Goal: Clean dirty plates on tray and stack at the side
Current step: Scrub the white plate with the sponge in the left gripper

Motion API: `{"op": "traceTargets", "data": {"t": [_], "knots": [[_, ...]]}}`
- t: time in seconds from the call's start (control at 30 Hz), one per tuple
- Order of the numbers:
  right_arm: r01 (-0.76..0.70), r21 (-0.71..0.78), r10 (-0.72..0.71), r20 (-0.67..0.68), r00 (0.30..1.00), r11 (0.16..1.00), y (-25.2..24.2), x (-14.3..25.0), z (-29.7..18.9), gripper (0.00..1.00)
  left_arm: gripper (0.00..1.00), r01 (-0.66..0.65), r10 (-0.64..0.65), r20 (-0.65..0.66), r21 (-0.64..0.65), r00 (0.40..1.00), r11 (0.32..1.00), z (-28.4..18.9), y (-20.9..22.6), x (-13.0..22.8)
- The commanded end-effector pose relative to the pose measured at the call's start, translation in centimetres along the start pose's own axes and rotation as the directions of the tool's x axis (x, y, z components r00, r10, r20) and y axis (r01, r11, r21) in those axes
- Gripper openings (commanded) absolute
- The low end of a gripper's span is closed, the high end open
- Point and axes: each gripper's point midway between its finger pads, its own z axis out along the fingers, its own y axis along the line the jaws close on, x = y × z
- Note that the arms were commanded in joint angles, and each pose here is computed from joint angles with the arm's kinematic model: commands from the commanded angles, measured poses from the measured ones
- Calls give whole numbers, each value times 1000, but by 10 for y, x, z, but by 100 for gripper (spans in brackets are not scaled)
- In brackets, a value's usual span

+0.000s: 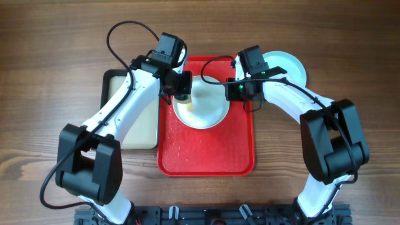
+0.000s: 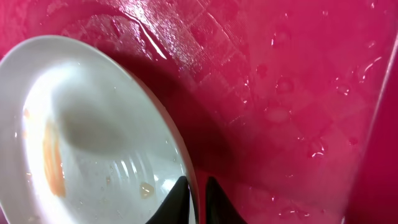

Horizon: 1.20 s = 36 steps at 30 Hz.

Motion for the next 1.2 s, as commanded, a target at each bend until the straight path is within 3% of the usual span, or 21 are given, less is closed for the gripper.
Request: {"op": "traceTargets", "data": {"t": [0.0, 0.03, 0.2, 0.37, 0.87, 1.03, 1.07, 1.17], "knots": [[14, -3, -14, 8, 1000, 1000, 3, 0, -5, 11, 4, 4, -4, -3, 0, 1000, 1000, 2, -2, 0], [6, 3, -6, -5, 1000, 1000, 1, 3, -5, 4, 4, 3, -3, -3, 0, 1000, 1000, 2, -3, 1], [-132, 16, 132, -28, 991, 991, -1, 10, -5, 4, 4, 7, -7, -3, 1, 1000, 1000, 2, -4, 1], [-67, 11, 68, -22, 997, 998, -1, 8, -5, 8, 4, 17, -17, 22, 4, 1000, 1000, 4, -5, -5], [19, 35, -19, -21, 1000, 999, 10, 13, 0, 4, 4, 53, -58, -52, -87, 997, 995, 71, 18, 4], [23, 35, -22, -23, 1000, 999, 11, 14, 0, 4, 4, 52, -69, -131, -130, 989, 990, 97, 28, 25], [23, 35, -22, -23, 999, 999, 11, 14, 0, 4, 4, 44, -63, -152, -127, 986, 991, 101, 25, 30], [24, 35, -23, -22, 999, 999, 11, 14, 0, 4, 4, 40, -14, -244, 101, 970, 994, 106, -27, 50]]}}
